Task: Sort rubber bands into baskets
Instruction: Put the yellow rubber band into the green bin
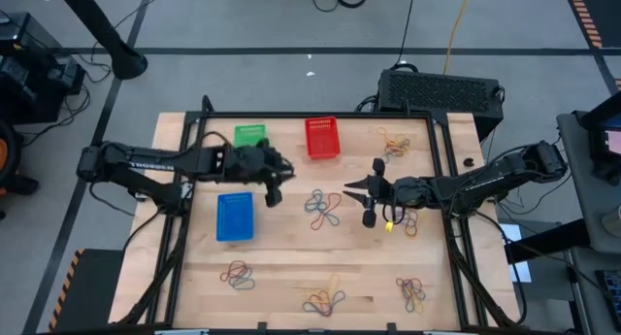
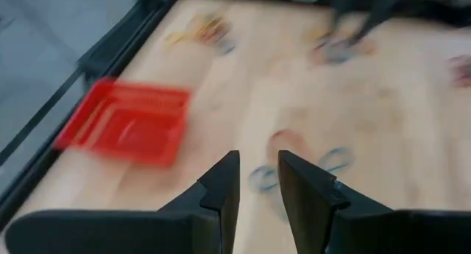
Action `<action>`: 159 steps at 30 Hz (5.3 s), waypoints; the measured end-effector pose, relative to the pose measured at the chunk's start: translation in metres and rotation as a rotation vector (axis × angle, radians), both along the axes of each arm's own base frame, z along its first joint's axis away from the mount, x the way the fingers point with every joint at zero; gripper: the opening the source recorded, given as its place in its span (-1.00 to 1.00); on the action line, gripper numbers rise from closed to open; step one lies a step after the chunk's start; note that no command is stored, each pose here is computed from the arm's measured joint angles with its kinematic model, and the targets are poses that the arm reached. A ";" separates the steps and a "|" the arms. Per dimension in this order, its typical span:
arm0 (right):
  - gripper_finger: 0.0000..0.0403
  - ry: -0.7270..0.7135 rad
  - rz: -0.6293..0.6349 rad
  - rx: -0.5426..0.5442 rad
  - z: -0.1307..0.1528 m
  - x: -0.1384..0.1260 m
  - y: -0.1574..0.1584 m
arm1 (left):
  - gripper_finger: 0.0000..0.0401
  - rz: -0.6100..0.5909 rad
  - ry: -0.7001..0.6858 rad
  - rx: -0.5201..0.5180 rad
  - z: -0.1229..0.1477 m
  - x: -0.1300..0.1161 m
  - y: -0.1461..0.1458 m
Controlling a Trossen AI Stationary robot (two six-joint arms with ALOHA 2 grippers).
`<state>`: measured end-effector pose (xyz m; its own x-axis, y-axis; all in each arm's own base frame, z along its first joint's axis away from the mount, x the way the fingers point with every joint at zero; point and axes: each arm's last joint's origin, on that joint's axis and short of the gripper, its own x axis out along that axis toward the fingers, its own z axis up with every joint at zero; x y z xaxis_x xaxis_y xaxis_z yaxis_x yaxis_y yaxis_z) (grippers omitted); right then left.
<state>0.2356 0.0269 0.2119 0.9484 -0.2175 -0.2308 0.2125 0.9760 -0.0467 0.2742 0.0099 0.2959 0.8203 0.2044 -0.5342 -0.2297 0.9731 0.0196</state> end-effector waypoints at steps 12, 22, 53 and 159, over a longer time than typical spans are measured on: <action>-0.61 -0.084 0.194 0.163 0.007 0.002 0.007 | -0.49 -0.266 -0.073 0.003 -0.026 0.031 -0.089; -0.61 -0.117 0.413 0.196 0.013 -0.003 0.036 | -0.49 -0.470 -0.107 -0.047 -0.087 0.065 -0.152; -0.61 0.104 0.671 0.110 0.036 0.006 0.114 | -0.49 -0.550 0.226 0.057 -0.122 0.154 -0.209; -0.61 0.400 0.515 -0.113 0.024 0.000 0.098 | -0.99 0.103 0.617 0.302 0.047 -0.017 0.035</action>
